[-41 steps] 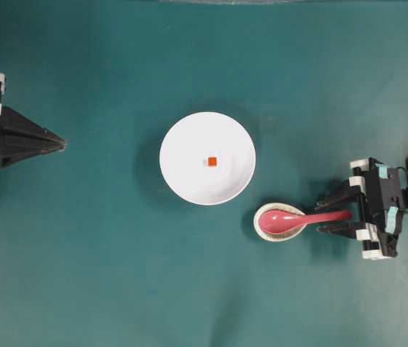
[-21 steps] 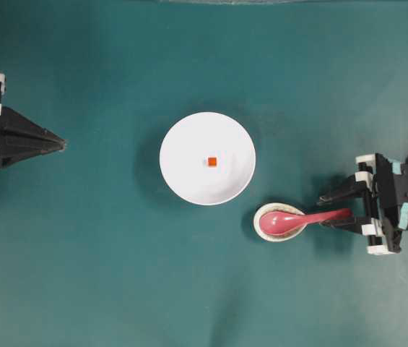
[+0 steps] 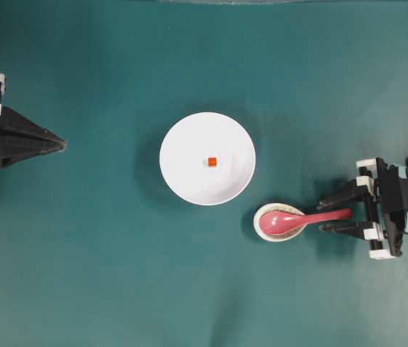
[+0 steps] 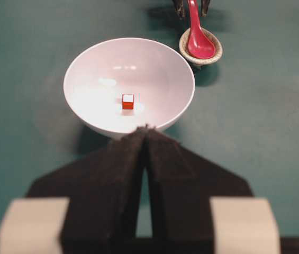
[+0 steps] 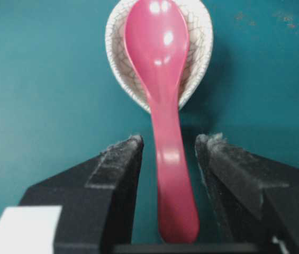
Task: Grip the spoon and scoop the red block from the bowl with right arm.
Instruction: 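Close the right gripper on the pink spoon handle and adjust grip, then lift the pink spoon and carry it over the white bowl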
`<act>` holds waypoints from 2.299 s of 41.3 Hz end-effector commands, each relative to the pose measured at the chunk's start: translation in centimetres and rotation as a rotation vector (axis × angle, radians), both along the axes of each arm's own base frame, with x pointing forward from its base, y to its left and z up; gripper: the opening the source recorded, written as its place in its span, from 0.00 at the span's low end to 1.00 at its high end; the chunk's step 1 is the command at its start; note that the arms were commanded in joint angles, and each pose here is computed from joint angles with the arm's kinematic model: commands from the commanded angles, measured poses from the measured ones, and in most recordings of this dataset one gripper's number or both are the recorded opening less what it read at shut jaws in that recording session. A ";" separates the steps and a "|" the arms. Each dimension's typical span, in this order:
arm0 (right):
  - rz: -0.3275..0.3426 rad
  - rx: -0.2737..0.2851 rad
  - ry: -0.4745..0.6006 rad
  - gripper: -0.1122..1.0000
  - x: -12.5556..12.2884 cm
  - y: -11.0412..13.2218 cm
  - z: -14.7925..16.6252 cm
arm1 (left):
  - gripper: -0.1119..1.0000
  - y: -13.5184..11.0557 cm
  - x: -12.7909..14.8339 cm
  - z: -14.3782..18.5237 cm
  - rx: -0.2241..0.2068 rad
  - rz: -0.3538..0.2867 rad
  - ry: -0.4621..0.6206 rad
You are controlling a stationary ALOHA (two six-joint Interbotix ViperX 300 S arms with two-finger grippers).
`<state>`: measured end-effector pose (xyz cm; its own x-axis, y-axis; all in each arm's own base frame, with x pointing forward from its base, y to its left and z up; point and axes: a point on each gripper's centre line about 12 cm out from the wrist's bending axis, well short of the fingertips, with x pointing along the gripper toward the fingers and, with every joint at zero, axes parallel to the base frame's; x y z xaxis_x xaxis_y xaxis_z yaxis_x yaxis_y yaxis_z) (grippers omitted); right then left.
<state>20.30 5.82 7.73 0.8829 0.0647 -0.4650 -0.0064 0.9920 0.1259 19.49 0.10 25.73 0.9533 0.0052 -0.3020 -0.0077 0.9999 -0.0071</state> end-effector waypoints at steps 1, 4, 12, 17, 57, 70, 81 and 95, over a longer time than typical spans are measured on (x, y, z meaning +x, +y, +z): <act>-0.006 0.011 -0.042 0.56 0.5 0.2 0.4 | 0.10 0.1 0.4 0.9 0.002 0.003 -0.020; -0.009 0.013 -0.055 0.56 0.6 0.2 0.4 | 0.10 0.0 0.4 0.9 0.002 0.001 -0.020; -0.012 0.011 -0.060 0.56 0.8 0.2 0.2 | 0.10 0.1 0.3 0.9 0.000 0.003 -0.021; -0.010 0.012 -0.063 0.56 0.8 0.3 0.3 | 0.10 0.1 0.3 0.9 0.002 0.003 -0.023; 0.002 0.012 -0.063 0.40 0.7 0.5 0.3 | 0.10 0.0 0.3 0.9 0.000 0.002 -0.023; 0.002 0.012 -0.067 0.38 0.8 0.5 0.3 | 0.10 0.1 0.3 0.9 0.000 0.003 -0.021; 0.001 0.025 -0.098 0.32 0.9 0.6 0.9 | 0.10 0.0 0.3 0.9 0.003 0.001 -0.021; -0.034 0.117 -0.171 0.32 2.0 0.2 5.0 | 0.10 0.1 0.3 1.0 0.005 0.002 -0.026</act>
